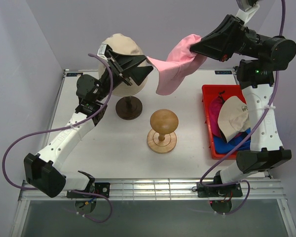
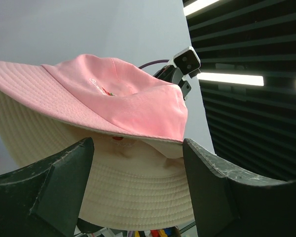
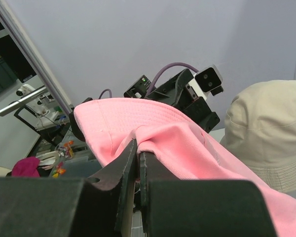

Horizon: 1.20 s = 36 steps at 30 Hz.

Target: Stack the hats

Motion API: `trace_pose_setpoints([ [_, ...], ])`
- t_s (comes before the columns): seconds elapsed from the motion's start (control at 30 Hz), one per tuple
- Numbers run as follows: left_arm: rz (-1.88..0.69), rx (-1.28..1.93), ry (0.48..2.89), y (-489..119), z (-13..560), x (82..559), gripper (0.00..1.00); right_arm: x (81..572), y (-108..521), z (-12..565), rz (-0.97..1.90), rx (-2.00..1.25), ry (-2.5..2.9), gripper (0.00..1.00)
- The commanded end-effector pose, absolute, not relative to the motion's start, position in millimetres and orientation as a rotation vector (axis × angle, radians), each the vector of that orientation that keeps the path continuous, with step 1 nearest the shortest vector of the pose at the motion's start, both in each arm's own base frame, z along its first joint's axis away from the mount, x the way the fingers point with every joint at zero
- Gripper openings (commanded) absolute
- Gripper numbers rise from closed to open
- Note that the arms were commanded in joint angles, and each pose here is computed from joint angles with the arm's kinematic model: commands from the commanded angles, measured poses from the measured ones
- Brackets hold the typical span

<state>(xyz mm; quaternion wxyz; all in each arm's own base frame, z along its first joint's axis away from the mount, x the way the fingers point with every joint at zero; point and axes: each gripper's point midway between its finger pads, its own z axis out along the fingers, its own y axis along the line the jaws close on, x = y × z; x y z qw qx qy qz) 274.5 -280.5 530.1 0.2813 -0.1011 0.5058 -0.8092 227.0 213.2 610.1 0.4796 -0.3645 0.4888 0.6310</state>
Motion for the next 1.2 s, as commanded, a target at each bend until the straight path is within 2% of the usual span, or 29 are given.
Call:
trace_pose_setpoints([
  [0.0,-2.186,-0.254,1.295,-273.6,540.4,262.5,0.83,206.7,212.1,619.2,1.485,-0.946,1.109,0.08],
  [0.67,-2.205,-0.268,1.236,-264.6,546.2,254.6,0.83,196.8,212.1,610.2,1.477,-0.959,1.106,0.08],
  [0.9,-2.228,-0.205,1.266,-278.5,547.4,248.5,0.82,198.7,216.9,609.2,1.497,-0.963,1.105,0.08],
  [1.03,-2.226,-0.192,1.282,-280.6,542.8,245.9,0.75,207.0,218.4,609.9,1.497,-0.94,1.125,0.08],
  [1.13,-2.211,-0.178,1.28,-279.7,542.8,243.8,0.6,214.1,219.3,607.7,1.498,-0.916,1.149,0.08],
  [1.17,-2.207,-0.165,1.286,-280.8,543.1,243.1,0.5,217.1,219.8,605.7,1.506,-0.906,1.166,0.08],
])
